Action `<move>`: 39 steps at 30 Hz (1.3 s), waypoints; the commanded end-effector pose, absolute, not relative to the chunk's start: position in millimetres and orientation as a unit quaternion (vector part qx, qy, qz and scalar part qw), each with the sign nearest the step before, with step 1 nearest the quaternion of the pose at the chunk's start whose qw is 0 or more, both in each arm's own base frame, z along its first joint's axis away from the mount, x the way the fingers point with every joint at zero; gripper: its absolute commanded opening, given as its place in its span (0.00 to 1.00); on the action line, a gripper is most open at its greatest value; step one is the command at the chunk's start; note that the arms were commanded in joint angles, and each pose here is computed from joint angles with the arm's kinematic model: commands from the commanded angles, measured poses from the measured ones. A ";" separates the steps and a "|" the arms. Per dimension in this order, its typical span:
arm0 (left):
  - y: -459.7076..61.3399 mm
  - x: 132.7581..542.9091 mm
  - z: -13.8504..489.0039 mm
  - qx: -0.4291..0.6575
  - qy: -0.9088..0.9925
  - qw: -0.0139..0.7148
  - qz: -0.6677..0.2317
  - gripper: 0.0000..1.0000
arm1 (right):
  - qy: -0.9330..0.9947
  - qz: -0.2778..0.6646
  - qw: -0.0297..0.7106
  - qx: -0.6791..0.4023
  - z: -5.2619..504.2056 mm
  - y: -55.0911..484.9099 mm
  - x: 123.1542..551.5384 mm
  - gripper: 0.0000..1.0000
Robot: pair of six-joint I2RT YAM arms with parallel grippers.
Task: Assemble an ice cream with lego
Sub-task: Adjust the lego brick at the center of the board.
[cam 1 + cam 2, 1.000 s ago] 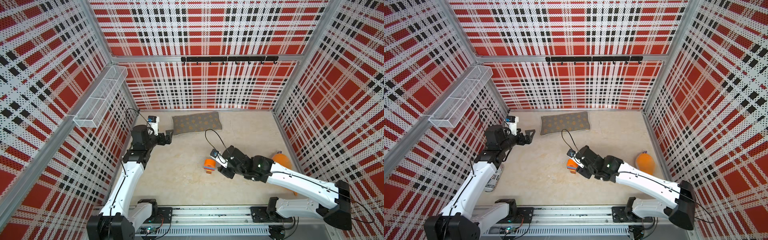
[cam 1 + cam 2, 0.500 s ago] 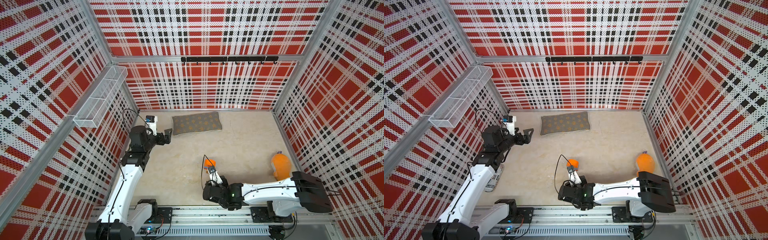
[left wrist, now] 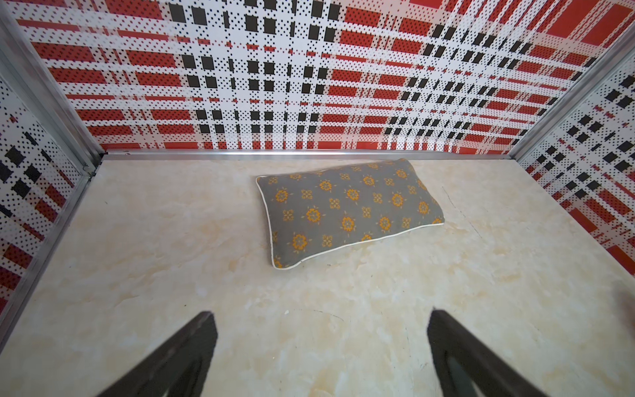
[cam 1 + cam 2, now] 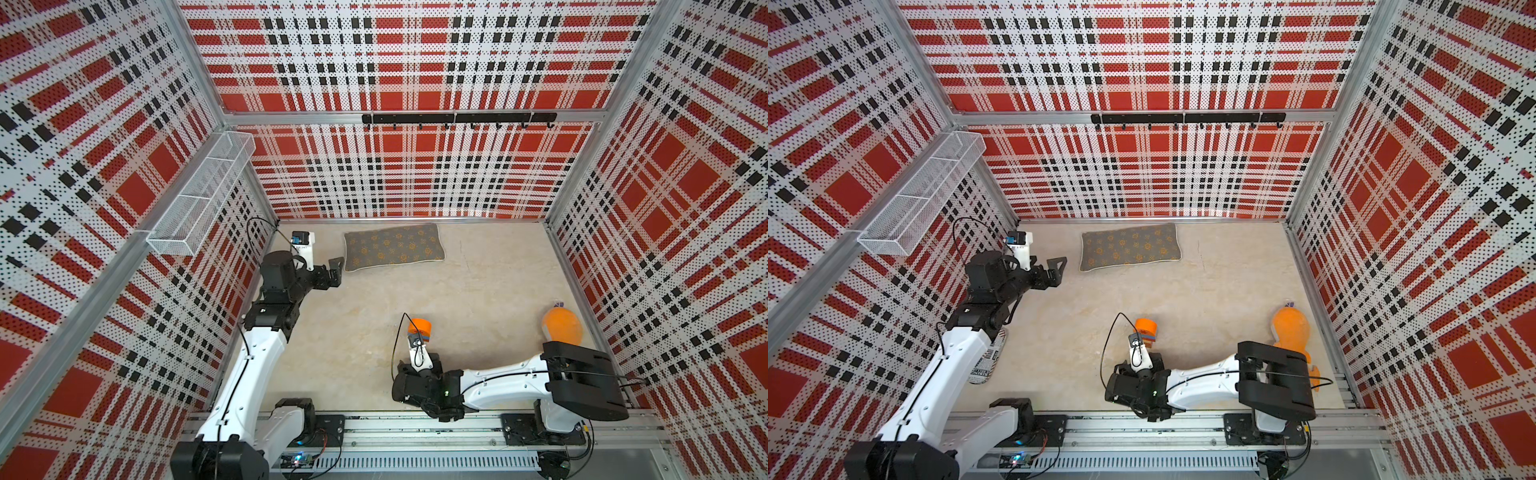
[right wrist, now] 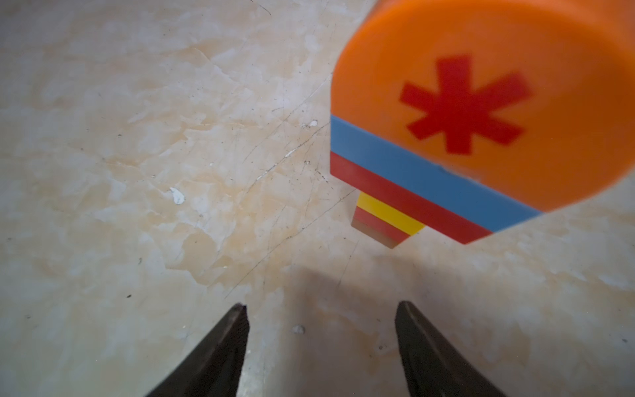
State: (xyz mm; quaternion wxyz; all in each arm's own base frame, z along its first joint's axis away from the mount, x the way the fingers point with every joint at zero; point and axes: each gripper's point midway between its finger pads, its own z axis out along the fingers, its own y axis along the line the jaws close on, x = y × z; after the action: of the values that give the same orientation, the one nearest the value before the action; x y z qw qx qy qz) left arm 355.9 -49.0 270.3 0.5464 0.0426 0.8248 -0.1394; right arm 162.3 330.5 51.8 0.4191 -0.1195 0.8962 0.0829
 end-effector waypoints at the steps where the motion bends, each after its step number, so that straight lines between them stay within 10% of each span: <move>1: -49.5 357.8 273.7 0.046 0.823 0.551 -0.134 0.99 | 0.893 0.062 0.437 -0.086 55.1 325.2 169.0 0.73; 39: -61.3 357.8 265.2 0.062 0.829 0.542 -0.122 0.99 | 0.882 0.029 0.469 -0.023 -18.7 316.6 211.1 0.73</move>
State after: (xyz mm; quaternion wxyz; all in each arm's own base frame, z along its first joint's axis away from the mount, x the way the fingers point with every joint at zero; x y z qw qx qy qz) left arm 357.3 -59.5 265.0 0.5417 0.0570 0.8289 -0.1272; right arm 218.8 317.7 15.4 0.5142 0.0076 0.8570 0.0333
